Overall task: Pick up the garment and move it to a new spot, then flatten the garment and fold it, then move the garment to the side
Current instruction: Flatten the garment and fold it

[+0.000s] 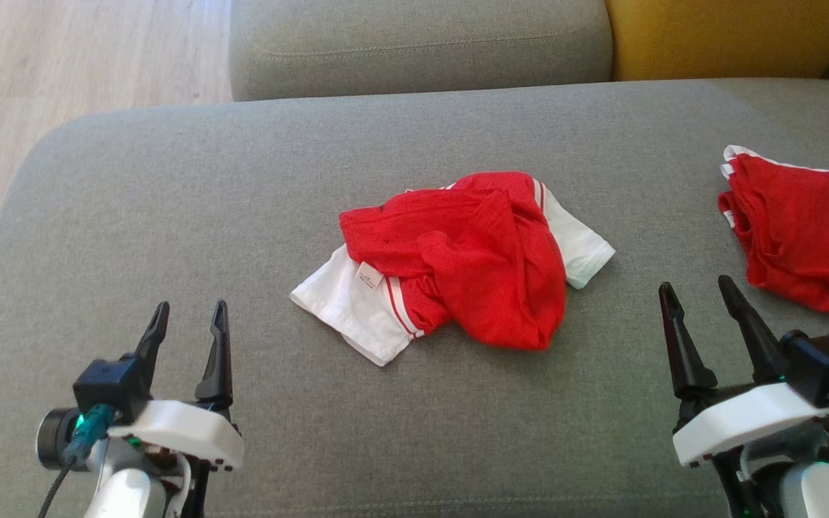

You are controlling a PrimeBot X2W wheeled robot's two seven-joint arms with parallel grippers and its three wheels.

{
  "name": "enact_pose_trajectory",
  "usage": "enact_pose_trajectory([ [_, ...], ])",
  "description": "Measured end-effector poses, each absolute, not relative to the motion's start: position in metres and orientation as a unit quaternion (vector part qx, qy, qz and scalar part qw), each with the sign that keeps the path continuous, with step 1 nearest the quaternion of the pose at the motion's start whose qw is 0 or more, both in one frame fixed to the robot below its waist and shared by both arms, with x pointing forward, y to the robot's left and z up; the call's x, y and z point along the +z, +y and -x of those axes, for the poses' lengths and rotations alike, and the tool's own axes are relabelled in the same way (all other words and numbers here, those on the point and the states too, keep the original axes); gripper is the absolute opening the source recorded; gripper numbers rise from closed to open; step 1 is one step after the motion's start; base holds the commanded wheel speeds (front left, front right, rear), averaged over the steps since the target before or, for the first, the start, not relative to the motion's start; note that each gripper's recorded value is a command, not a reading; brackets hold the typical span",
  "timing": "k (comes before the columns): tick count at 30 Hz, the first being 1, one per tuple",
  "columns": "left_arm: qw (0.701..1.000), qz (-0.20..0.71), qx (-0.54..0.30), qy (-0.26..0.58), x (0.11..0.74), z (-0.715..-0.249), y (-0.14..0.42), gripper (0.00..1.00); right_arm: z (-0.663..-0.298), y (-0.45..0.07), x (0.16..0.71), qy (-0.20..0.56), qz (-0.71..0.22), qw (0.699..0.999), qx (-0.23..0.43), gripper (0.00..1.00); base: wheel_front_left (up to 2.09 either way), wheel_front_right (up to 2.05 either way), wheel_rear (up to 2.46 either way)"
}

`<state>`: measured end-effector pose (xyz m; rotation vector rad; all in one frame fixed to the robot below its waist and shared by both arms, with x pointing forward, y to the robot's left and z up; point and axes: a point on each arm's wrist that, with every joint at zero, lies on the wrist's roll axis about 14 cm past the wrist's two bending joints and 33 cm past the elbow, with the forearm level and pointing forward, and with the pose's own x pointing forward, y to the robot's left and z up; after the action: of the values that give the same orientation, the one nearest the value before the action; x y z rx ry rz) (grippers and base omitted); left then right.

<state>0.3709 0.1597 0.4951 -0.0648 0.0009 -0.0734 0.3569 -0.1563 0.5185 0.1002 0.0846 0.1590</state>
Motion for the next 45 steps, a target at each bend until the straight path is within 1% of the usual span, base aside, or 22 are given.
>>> enact_pose_trajectory([
  [7, 0.999, 0.036, -0.035, 0.009, 0.490, -0.371, 0.161, 1.00, -0.362, -0.157, 0.511, 0.054, -0.052, 0.994, 0.078, 1.00, 0.00, 0.00, 0.00],
  [12, 0.998, 0.037, -0.037, 0.016, 0.485, -0.375, 0.160, 1.00, -0.372, -0.151, 0.500, 0.070, -0.064, 0.992, 0.087, 1.00, 0.00, 0.00, 0.00],
  [18, 0.998, 0.041, -0.037, -0.001, 0.493, -0.400, 0.161, 1.00, -0.420, -0.123, 0.496, 0.093, -0.044, 0.982, 0.156, 1.00, 0.00, 0.00, 0.00],
  [23, 0.999, 0.043, -0.032, 0.007, 0.484, -0.408, 0.163, 1.00, -0.452, -0.090, 0.474, 0.152, -0.008, 0.962, 0.228, 1.00, 0.00, 0.00, 0.00],
  [29, 0.999, 0.046, -0.016, 0.021, 0.473, -0.413, 0.172, 1.00, -0.475, -0.059, 0.451, 0.208, 0.020, 0.934, 0.289, 1.00, 0.00, 0.00, 0.00],
  [34, 0.998, 0.046, -0.005, 0.030, 0.466, -0.416, 0.177, 1.00, -0.484, -0.047, 0.433, 0.237, 0.032, 0.920, 0.310, 1.00, 0.00, 0.00, 0.00],
  [35, 0.998, 0.047, -0.003, 0.032, 0.464, -0.416, 0.178, 1.00, -0.485, -0.046, 0.431, 0.241, 0.031, 0.919, 0.311, 0.93, 0.00, 0.00, 0.00],
  [36, 0.998, 0.048, -0.001, 0.033, 0.463, -0.417, 0.179, 1.00, -0.487, -0.046, 0.429, 0.244, 0.031, 0.918, 0.312, 0.39, 0.00, 0.00, 0.00],
  [37, 0.998, 0.048, 0.000, 0.033, 0.463, -0.418, 0.180, 1.00, -0.488, -0.046, 0.428, 0.246, 0.031, 0.917, 0.312, 0.17, 0.00, 0.00, 0.00],
  [38, 0.998, 0.048, 0.000, 0.032, 0.463, -0.419, 0.180, 1.00, -0.489, -0.045, 0.428, 0.243, 0.028, 0.918, 0.313, 0.00, 0.00, 0.00, 0.00],
  [42, 0.999, 0.046, -0.005, 0.023, 0.468, -0.425, 0.177, 1.00, -0.489, -0.040, 0.434, 0.221, 0.013, 0.921, 0.322, 0.00, 0.00, 0.00, 0.00],
  [45, 0.999, 0.046, -0.006, 0.018, 0.470, -0.428, 0.177, 1.00, -0.494, -0.044, 0.450, 0.180, -0.002, 0.932, 0.315, 0.00, 0.00, 0.00, 0.00],
])
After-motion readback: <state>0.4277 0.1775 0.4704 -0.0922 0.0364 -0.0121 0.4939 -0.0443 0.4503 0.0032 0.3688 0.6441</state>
